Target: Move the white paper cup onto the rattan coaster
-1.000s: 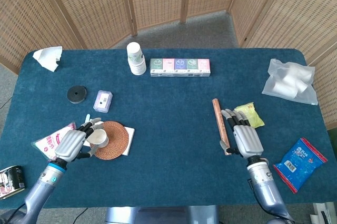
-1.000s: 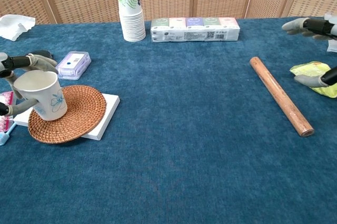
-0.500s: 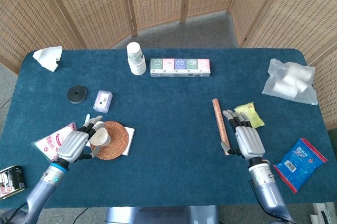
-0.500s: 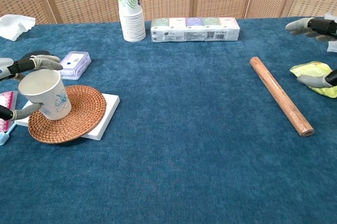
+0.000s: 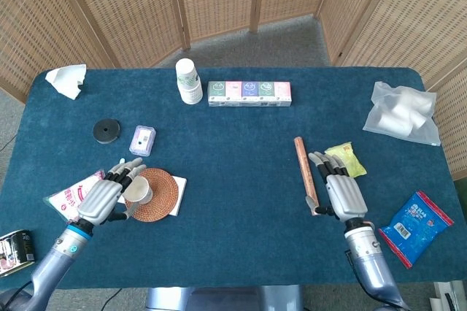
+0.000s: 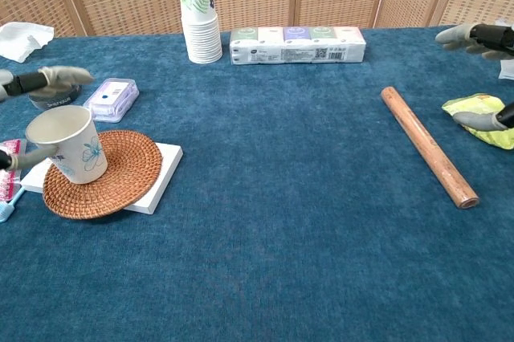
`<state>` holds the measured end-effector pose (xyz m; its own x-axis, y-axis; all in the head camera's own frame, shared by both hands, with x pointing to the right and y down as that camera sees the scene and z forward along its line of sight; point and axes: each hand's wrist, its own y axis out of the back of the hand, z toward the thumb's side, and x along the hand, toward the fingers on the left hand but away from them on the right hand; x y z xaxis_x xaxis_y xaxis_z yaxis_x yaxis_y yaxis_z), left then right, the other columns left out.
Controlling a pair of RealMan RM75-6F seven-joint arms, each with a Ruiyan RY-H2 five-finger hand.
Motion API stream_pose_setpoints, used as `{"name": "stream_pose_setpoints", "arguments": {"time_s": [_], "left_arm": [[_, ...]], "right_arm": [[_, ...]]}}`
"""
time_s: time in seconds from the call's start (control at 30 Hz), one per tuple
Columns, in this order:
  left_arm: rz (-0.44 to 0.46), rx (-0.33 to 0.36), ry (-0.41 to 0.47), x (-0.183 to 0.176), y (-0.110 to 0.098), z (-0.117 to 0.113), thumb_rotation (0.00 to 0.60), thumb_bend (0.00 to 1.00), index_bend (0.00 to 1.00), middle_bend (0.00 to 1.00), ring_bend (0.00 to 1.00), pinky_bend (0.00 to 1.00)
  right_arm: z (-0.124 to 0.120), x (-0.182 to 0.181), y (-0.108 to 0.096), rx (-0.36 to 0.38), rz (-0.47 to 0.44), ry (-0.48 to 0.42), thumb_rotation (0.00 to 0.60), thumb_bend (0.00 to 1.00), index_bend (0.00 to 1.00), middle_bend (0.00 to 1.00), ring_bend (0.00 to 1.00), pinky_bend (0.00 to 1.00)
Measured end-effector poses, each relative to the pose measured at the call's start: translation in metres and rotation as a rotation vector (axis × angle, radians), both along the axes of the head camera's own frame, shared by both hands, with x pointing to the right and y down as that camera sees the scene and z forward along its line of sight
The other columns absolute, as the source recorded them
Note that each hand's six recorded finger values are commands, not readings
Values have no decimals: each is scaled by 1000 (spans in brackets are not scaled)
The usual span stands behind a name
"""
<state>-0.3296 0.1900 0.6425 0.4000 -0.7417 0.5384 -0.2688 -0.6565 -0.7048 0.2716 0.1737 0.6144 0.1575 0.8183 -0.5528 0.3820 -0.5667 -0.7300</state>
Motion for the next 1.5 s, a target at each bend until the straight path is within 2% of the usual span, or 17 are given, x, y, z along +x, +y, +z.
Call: {"name": "stream_pose_setpoints", "arguments": {"time_s": [0.23,0.37,0.53,0.73,0.9,1.0,1.2,1.4,1.5], "left_arm": [[-22,106,14,-11,-22,-42,600,469,0,0,0,0],[-59,164,7,-27,-26,-68,600,470,0,0,0,0],[-118,205,-32,-56,-12,-95,600,469,0,0,0,0],[-193,209,-140,-96,21,-119,600,470,0,0,0,0],[-225,201,-282,-118,55,-129,600,469,0,0,0,0],[-251,196,-322,-125,72,-132,600,470,0,0,0,0],[-278,160,-285,-123,87,-119,600,470,0,0,0,0],[-288,156,-259,-119,89,-115,600,469,0,0,0,0],[-286,145,-254,-118,88,-112,600,470,0,0,0,0]], "right_arm": [[-4,9,-8,24,13,23,600,362,0,0,0,0],[-6,17,-11,42,16,67,600,363,0,0,0,0],[-6,36,-12,73,31,159,600,362,0,0,0,0],[-4,58,-3,81,15,267,600,362,0,0,0,0],[-6,71,3,125,-13,349,600,363,0,0,0,0],[-9,75,5,155,-9,360,600,364,0,0,0,0],[-15,79,18,154,11,353,600,363,0,0,0,0],[-30,77,23,209,20,335,600,362,0,0,0,0],[-32,76,27,209,21,325,600,360,0,0,0,0]]}}
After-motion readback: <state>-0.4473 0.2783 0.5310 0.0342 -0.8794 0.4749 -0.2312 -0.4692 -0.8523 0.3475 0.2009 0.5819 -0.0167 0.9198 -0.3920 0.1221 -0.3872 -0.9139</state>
